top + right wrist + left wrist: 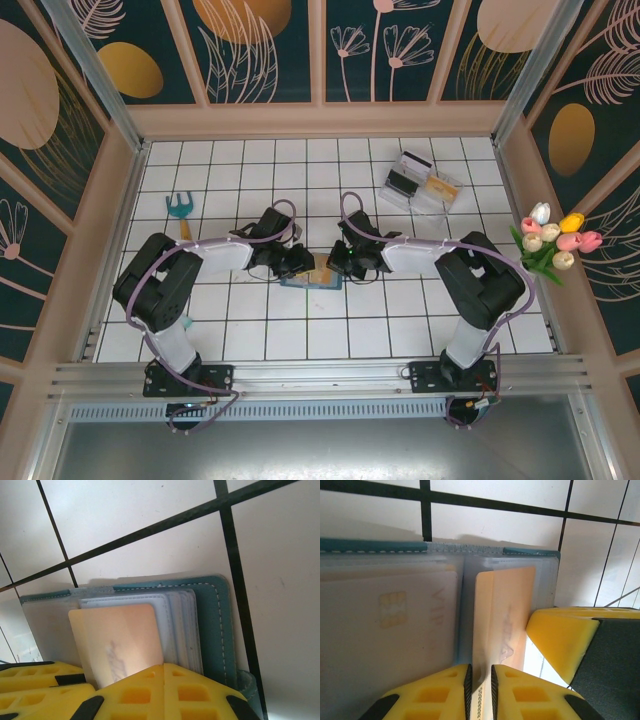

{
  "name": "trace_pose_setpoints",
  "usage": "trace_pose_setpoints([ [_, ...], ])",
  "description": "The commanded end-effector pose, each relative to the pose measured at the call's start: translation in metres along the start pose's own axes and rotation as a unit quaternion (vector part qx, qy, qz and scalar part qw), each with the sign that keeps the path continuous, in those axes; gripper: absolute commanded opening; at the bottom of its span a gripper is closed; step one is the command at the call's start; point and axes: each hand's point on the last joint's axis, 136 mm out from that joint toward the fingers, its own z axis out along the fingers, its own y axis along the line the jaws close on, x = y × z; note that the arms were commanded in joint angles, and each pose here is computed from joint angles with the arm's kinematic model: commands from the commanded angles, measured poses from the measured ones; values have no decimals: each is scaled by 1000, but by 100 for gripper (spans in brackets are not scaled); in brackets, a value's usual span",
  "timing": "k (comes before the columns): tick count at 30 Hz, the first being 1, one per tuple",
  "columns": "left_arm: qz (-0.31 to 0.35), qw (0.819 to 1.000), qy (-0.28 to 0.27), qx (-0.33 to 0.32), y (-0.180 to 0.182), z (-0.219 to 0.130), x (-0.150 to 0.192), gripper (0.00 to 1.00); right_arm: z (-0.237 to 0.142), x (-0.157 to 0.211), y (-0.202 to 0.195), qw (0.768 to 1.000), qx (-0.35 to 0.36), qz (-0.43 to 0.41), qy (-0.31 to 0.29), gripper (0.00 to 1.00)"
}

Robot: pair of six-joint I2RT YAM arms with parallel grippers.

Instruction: Take the credit cards out of the card holder

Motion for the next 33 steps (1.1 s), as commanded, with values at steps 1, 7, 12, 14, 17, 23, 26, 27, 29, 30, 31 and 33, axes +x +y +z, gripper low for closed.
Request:
trace_pose_setpoints([
  [1,2,1000,1,12,-6,1,-3,20,9,7,-22,999,40,2,16,4],
  [7,2,1000,-7,0,-1,-2,-4,16,9,7,-23,999,43,2,16,4],
  [12,3,1000,-11,-18,9,-6,-4,10,11,8,-27,999,49,4,17,4],
  [14,1,1000,-16,-26,14,-10,-4,10,10,7,-28,999,52,5,14,4],
  [17,1,999,-30,-28,18,-20,-6,10,9,5,-27,998,55,4,9,4],
  [23,1,999,-40,-14,18,-29,-8,10,10,5,-21,999,47,-1,10,4],
  [26,0,999,-33,3,14,-26,-6,10,7,1,-11,999,31,-11,3,4],
  [27,0,1000,-31,2,14,-25,-6,10,3,-1,-4,1000,21,-17,-5,4],
  [29,1,1000,-31,-1,16,-25,-6,10,-8,-10,14,999,-4,-31,-26,4],
  [30,1,1000,-30,-1,16,-24,-6,10,-15,-14,23,998,-16,-39,-38,5],
  [31,2,1000,-31,-1,16,-24,-7,10,-21,-19,32,997,-26,-46,-48,5],
  [33,1,1000,-29,-3,17,-23,-6,10,-27,-22,45,996,-40,-60,-50,5],
])
